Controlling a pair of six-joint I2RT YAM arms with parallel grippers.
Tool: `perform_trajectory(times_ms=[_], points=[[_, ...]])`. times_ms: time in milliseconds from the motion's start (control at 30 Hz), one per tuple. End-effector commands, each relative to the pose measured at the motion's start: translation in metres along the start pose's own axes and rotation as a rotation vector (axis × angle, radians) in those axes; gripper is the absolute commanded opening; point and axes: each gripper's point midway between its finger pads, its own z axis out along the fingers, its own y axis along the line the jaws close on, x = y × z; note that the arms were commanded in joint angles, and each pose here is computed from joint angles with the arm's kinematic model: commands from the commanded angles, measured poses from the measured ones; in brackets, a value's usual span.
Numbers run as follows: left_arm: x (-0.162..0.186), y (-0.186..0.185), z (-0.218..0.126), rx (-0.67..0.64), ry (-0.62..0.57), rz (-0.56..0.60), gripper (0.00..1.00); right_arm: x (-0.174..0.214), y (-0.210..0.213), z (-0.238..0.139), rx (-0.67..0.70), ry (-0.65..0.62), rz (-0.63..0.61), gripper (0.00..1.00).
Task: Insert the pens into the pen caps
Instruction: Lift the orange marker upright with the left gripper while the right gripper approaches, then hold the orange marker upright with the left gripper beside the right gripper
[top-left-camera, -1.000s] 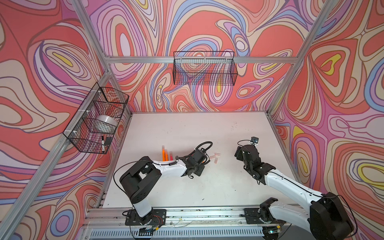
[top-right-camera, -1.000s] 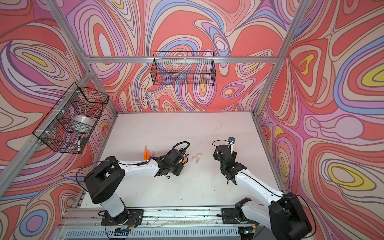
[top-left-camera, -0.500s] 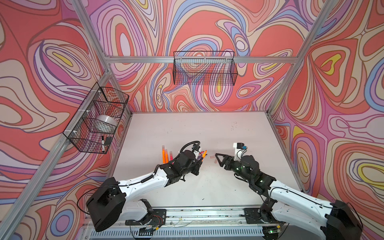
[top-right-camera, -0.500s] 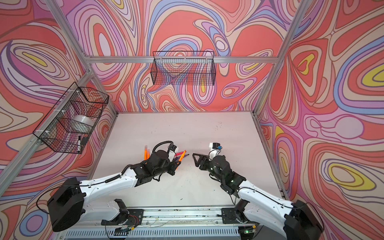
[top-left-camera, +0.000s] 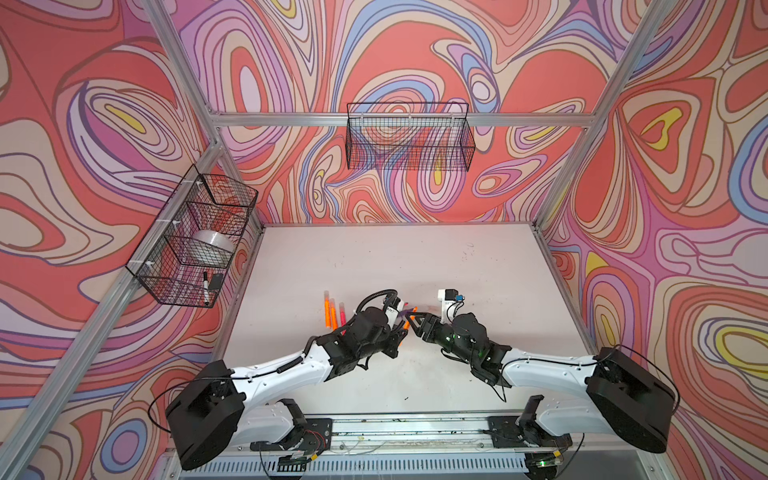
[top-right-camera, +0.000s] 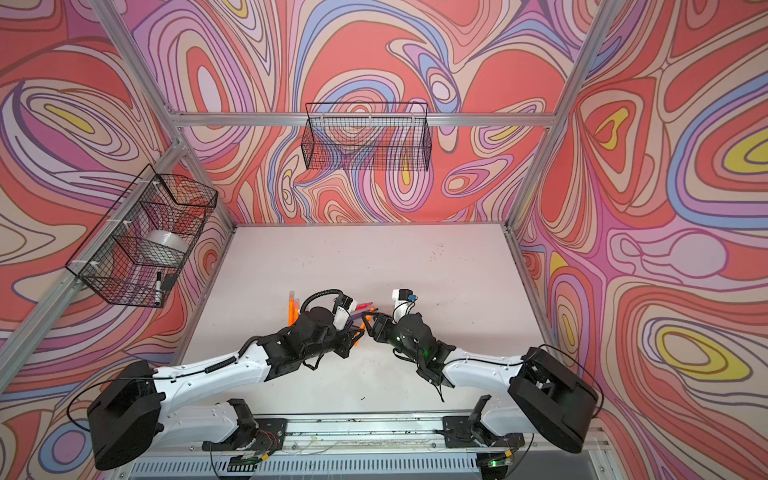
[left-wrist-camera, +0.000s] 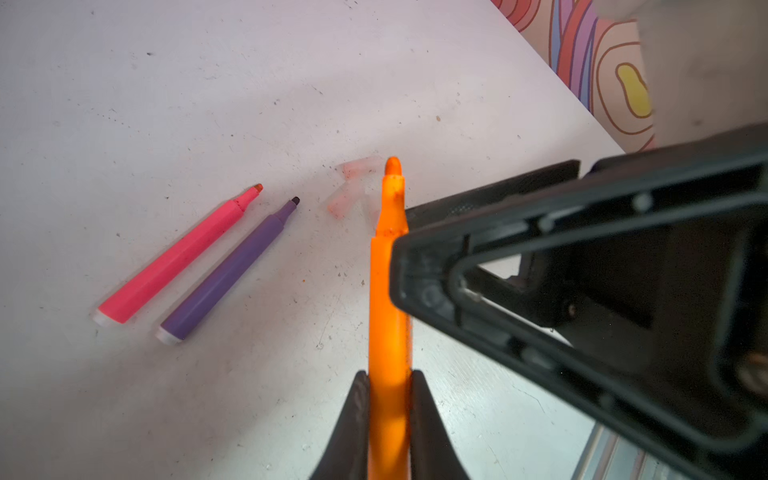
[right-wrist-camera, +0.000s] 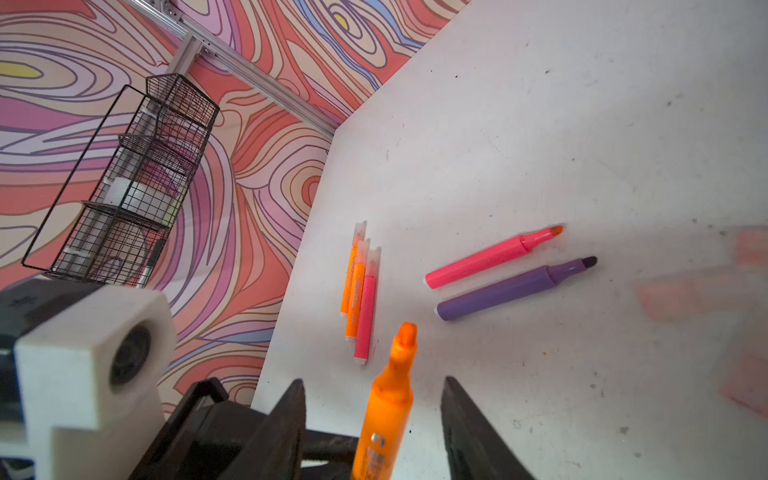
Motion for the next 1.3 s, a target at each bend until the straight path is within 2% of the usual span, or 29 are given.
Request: perform_trajectory(times_ms=[0, 233, 300, 467, 567, 667, 767, 967, 1133, 1267], points=[[-0.011, -0.008, -0.006, 0.036, -0.043, -0.003, 0.0, -0.008, 0.018, 0.005, -0.055, -0.029, 0.025, 0.52], [-0.013, -0.006, -0.007, 0.023, -0.05, -0.003, 0.0, 0.001, 0.026, 0.013, -0.07, 0.001, 0.029, 0.48], [-0.013, -0.007, -0.008, 0.024, -0.051, -0.002, 0.0, 0.004, 0.028, 0.015, -0.071, 0.009, 0.027, 0.45], [-0.015, -0.008, -0.01, 0.028, -0.051, 0.0, 0.0, 0.001, 0.027, 0.016, -0.053, 0.001, 0.024, 0.16], [-0.014, -0.007, -0.012, 0.026, -0.054, 0.001, 0.0, 0.002, 0.026, 0.016, -0.046, 0.002, 0.016, 0.07], [-0.014, -0.006, -0.013, 0.023, -0.063, 0.005, 0.1, 0.002, 0.028, 0.016, -0.053, 0.004, 0.016, 0.01], [-0.014, -0.005, -0.014, 0.02, -0.07, 0.006, 0.22, 0.004, 0.032, 0.016, -0.063, 0.01, 0.014, 0.0], [-0.013, -0.007, -0.013, 0.031, -0.067, 0.013, 0.35, 0.007, 0.042, 0.018, -0.081, 0.022, 0.002, 0.0], [-0.012, -0.006, -0.01, 0.029, -0.062, 0.015, 0.36, 0.013, 0.047, 0.021, -0.09, 0.032, -0.003, 0.0], [-0.013, -0.006, -0.009, 0.026, -0.062, 0.013, 0.3, 0.014, 0.046, 0.022, -0.087, 0.036, -0.004, 0.0]])
